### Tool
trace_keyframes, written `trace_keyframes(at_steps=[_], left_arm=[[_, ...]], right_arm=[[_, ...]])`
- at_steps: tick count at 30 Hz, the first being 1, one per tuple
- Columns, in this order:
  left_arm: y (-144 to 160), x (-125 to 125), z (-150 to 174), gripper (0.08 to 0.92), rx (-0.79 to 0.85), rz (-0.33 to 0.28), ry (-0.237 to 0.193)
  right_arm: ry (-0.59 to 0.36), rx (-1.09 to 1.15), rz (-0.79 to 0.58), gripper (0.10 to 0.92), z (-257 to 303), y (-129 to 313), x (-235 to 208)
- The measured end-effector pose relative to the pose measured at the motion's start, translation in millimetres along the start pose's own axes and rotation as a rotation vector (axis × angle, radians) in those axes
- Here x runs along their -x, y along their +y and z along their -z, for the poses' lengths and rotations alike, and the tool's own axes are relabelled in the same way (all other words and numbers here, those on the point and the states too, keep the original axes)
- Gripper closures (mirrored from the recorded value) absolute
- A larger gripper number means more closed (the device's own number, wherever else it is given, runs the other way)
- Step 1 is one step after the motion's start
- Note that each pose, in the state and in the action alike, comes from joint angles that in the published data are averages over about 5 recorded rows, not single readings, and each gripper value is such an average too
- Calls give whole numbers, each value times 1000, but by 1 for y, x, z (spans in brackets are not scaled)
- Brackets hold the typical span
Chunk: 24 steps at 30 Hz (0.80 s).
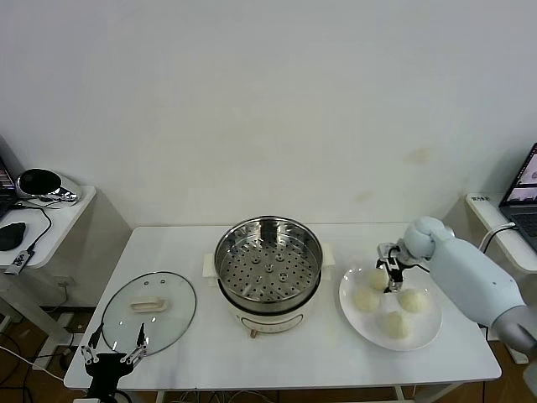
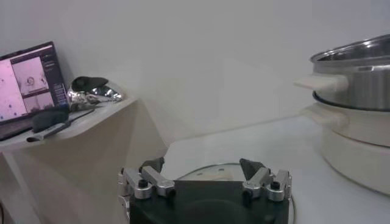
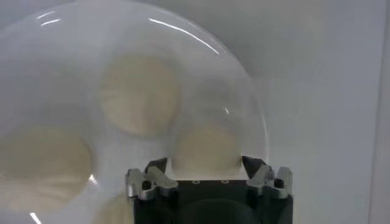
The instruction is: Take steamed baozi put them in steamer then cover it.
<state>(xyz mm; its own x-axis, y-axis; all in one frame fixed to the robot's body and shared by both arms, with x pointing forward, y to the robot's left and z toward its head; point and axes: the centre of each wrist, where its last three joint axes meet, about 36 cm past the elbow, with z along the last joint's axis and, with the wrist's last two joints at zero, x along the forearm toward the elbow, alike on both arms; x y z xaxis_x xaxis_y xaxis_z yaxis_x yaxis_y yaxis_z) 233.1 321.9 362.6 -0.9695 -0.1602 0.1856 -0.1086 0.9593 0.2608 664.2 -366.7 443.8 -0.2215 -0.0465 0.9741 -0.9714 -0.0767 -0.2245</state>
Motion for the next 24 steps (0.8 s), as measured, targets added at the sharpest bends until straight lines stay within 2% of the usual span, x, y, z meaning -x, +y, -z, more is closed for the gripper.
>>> trace_keyframes(at_steps=[7,12,24], left_arm=[[0,-1,0,177,2,-3,-3],[1,-1,0,177,7,-9,-5],[-2,6,1,177,4,-38,-22]], right_arm=[[2,-13,2,403,-1,-1,-9],[-4,-24,-15,415,-5,-6,-31],[-98,-76,-134,411,12,-54,-141]])
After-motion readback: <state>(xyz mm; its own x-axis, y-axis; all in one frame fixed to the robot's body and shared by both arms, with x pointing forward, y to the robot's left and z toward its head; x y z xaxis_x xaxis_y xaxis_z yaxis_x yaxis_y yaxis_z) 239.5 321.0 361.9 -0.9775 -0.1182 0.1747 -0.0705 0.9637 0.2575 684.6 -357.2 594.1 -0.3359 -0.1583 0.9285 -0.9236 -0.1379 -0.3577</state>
